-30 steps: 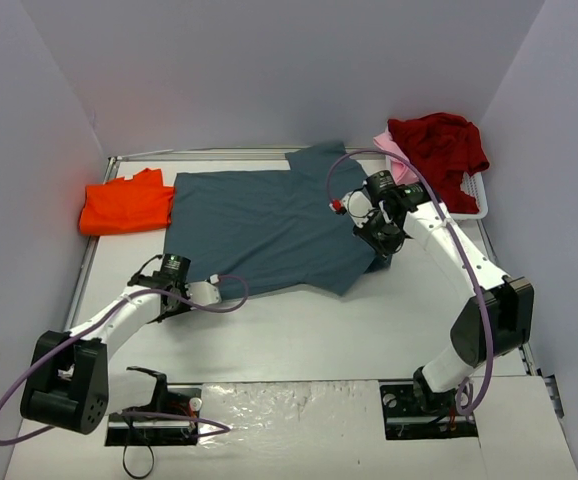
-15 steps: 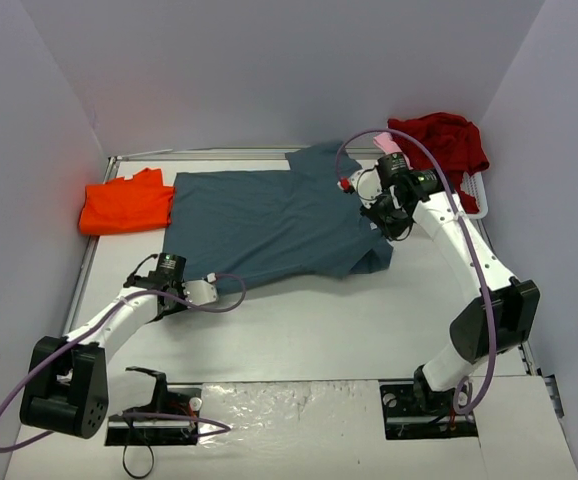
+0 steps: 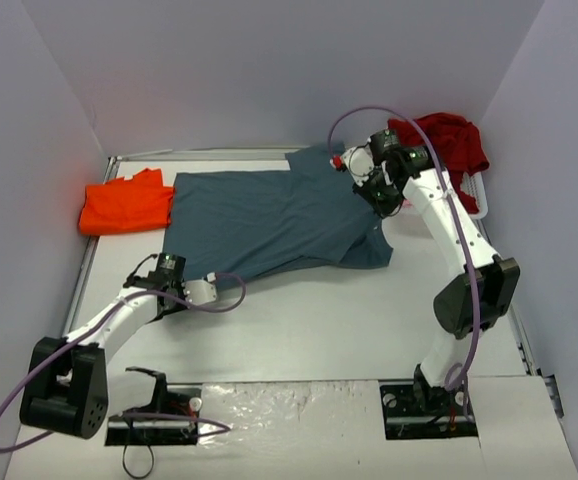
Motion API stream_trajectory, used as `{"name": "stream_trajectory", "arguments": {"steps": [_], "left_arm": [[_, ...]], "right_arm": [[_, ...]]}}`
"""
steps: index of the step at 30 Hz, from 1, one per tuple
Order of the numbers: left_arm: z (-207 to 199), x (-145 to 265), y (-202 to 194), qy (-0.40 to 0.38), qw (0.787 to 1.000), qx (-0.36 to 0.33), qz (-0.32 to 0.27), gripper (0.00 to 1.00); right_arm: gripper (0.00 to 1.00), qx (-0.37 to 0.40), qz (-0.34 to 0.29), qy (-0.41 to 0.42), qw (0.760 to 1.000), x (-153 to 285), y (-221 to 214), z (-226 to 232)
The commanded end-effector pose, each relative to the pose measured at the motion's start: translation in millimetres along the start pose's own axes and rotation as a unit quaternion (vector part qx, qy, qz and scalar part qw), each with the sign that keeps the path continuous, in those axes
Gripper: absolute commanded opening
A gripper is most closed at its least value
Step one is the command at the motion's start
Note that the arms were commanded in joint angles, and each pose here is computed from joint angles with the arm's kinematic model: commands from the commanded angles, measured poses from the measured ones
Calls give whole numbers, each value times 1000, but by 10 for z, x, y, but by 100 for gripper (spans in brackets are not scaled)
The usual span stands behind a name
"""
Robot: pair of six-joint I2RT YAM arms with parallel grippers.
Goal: Fold and stack the t-shirts
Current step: Fold the flattened tshirt in 1/3 of the way
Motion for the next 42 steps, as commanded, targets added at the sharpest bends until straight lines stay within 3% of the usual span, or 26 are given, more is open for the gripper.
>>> {"name": "stream_trajectory", "arguments": {"steps": [1,33,34,36,42], "left_arm": [[118,78,-32,17,1000,9,6,2],[338,-16,-69,10,999,50,10,2],[354,-22,-61,8,999,53,10,2],[360,-23,-60,5,998,56,11,2],[435,16,-31,15,998,68,2,2]], "right_arm": [[0,5,15,-2,1000,-7,34,-76],[1,22,18,16,999,-1405,820,-243],[11,21,15,13,1000,-1430,837,-253],[47,13,13,11,1000,-1471,846,-260],[79,-17,-30,-2,999,-1347,924,-329]]}}
Point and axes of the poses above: each gripper's point midway between its finger pads, its own x axis back along the fingers, its own z axis along the line the jaws close on, y = z × x, the point moved 5 cm from there along x, back along the fingers, and after that the axes turned 10 degrees about -x, right-handed, at the moved point
